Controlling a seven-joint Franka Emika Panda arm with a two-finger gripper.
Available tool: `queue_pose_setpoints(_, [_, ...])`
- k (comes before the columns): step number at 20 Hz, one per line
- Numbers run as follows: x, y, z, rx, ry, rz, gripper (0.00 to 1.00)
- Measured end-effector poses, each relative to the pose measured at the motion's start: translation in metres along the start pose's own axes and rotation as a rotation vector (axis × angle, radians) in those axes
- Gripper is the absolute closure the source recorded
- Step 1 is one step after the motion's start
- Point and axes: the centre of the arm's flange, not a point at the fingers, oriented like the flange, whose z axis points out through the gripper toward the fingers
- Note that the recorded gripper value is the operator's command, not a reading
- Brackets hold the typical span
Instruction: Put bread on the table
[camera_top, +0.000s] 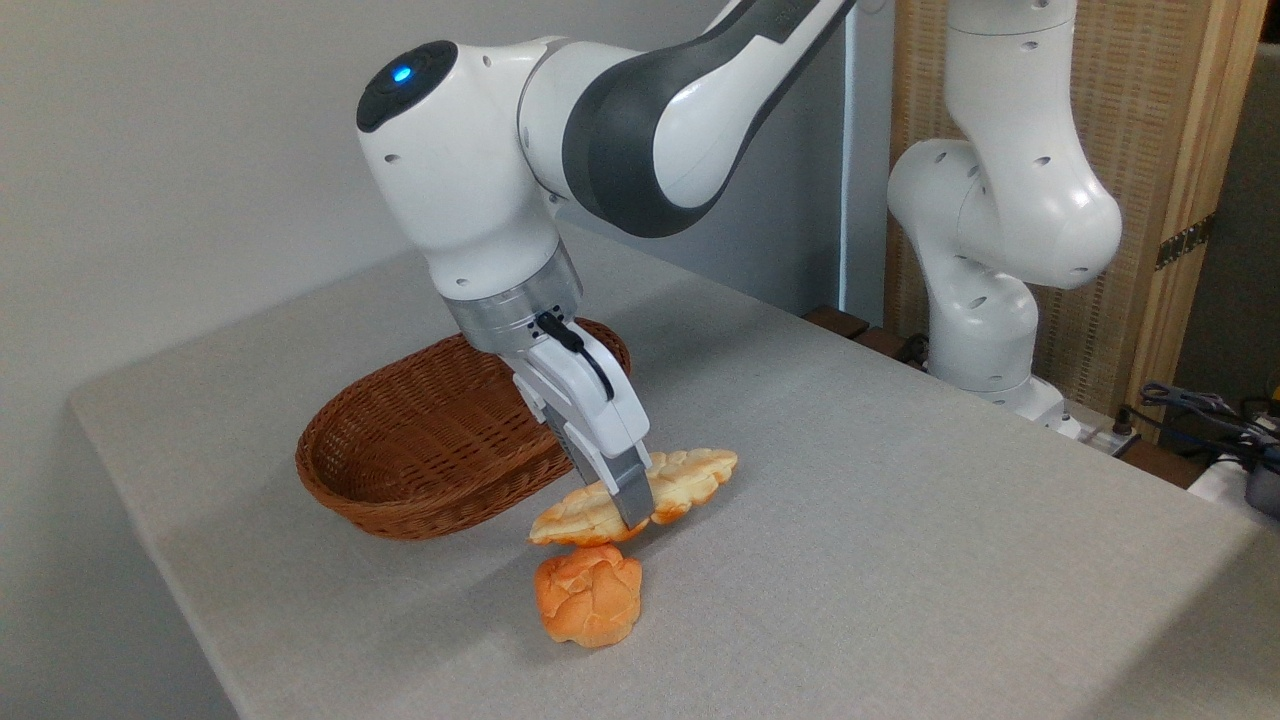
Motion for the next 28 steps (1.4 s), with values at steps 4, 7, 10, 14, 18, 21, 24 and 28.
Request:
queue_pose_setpoints(4, [0.0,0.0,0.0,0.001,0.001,0.001,0.0])
queue_pose_setpoints(7, [0.0,0.0,-0.001,0.002,0.002,0.001,0.0])
queue_pose_setpoints(10, [0.001,0.0,-0.002,0.008,0.006,0.001,0.0])
queue_pose_setpoints(14, [0.002,-0.001,-0.006,0.025,0.022,0.001,0.0])
queue_pose_setpoints(18, [0.003,-0.003,-0.033,0.088,0.077,0.002,0.0])
queue_pose_setpoints(21, [0.002,0.0,-0.063,0.136,0.12,0.004,0.0])
queue_pose_setpoints(24, [0.003,0.005,-0.085,0.193,0.171,0.011,0.0])
queue_pose_setpoints(28, [0.012,0.008,-0.1,0.249,0.252,-0.116,0.0])
